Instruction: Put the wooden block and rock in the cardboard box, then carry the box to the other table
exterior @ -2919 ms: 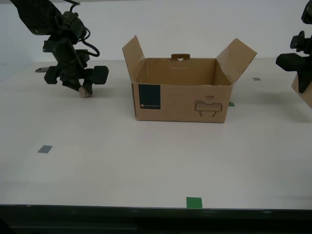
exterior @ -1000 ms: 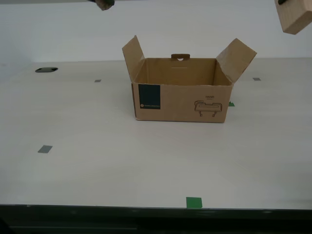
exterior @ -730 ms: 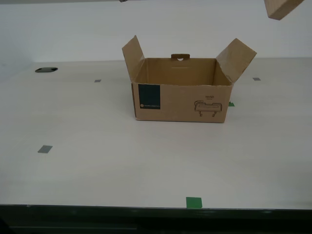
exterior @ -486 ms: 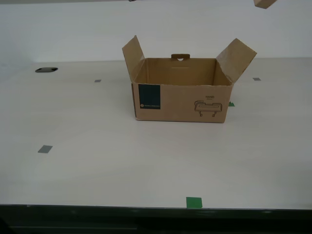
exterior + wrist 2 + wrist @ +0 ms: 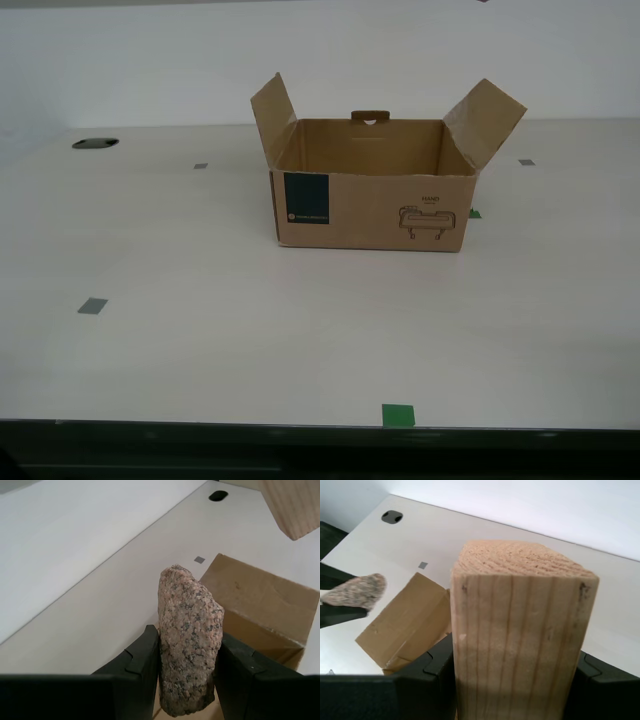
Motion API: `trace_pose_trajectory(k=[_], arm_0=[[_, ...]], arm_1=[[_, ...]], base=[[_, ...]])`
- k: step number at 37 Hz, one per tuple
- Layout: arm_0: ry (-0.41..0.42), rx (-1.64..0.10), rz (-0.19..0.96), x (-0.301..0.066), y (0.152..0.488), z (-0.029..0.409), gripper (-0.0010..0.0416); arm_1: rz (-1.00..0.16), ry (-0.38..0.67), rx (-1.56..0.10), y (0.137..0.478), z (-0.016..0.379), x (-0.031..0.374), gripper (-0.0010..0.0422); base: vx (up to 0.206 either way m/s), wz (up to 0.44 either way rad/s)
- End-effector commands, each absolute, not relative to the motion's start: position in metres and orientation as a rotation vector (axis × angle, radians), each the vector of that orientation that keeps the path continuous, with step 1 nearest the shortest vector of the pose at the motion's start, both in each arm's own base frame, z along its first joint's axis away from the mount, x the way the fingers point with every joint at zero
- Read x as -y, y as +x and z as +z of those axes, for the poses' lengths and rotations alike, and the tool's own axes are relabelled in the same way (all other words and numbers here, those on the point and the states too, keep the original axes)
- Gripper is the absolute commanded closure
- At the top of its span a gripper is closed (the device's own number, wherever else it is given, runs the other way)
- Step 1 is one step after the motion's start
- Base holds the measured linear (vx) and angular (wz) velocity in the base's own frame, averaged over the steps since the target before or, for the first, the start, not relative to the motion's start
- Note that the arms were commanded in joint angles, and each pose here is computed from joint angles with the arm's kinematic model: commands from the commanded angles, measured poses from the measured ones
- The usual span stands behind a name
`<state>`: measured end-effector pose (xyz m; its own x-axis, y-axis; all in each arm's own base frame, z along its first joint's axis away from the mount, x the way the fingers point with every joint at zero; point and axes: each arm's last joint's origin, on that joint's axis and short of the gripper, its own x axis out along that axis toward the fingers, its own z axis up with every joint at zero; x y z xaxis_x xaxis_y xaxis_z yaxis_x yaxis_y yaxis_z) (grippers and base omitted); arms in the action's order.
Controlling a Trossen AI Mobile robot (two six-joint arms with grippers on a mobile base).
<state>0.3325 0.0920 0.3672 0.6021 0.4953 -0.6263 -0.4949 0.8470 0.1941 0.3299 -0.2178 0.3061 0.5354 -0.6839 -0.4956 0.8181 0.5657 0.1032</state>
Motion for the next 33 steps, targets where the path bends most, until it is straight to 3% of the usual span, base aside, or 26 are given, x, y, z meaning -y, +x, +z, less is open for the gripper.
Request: trace_pose_trajectory(k=[1,7,24,33], arm_0=[[-0.008,-0.709,0.602,-0.099,0.332,0.368,0.0406],[-0.016,-0.696,0.622,-0.106,0.333,0.36,0.0406],[-0.02,-0.713,0.641,-0.115,0.335,0.285,0.0406],[-0.018,-0.669,0.646,-0.116,0.33,0.247,0.0406]], arm_1=[[-0.946,0.375,-0.415,0.332,0.3,0.221,0.0413],[-1.034,0.363,-0.415,0.337,0.285,0.227,0.0413],[-1.073,0.406,-0.58,0.36,0.204,0.247,0.0413],[-1.078,0.417,-0.543,0.361,0.207,0.248,0.0413]], base=[[0.0,0.0],[0.0,0.0],[0.0,0.0],[0.0,0.0]])
